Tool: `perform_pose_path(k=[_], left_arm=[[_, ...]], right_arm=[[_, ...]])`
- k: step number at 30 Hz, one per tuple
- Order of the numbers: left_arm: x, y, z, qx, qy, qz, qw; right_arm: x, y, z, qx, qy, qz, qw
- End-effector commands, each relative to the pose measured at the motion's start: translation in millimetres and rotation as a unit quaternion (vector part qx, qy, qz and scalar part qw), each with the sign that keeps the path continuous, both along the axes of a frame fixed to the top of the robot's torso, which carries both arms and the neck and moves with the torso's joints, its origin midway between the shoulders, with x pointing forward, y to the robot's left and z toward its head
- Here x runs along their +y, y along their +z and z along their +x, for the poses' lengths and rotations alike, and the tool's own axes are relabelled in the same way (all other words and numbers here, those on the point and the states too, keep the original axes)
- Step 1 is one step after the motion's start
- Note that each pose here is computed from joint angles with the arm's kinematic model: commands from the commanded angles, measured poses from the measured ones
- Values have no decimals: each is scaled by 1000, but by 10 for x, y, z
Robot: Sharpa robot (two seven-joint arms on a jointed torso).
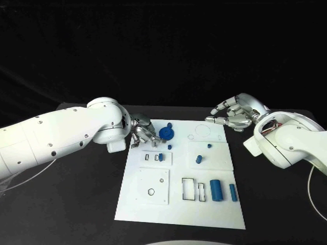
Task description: Assemble the parts on the task board
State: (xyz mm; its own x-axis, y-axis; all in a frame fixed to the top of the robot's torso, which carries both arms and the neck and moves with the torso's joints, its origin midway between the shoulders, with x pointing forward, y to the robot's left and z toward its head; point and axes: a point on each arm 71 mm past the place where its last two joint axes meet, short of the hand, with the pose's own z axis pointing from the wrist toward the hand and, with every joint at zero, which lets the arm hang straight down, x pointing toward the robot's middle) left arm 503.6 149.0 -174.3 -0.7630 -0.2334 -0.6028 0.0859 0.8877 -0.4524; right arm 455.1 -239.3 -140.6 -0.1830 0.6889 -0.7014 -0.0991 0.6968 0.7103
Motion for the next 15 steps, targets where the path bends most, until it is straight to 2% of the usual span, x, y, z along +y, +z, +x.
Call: perform_pose_path(k=[1, 9, 15], left_arm=[[-16, -30, 2, 3, -21, 49, 999], [-102, -82, 14, 16, -30, 55, 998], [-137, -118, 26, 28, -33, 56, 997]], right_arm=[[1, -16, 3, 8, 3, -7, 1000], [8, -23, 15, 8, 3, -8, 1000], [1, 1, 30, -9, -2, 11, 1000]])
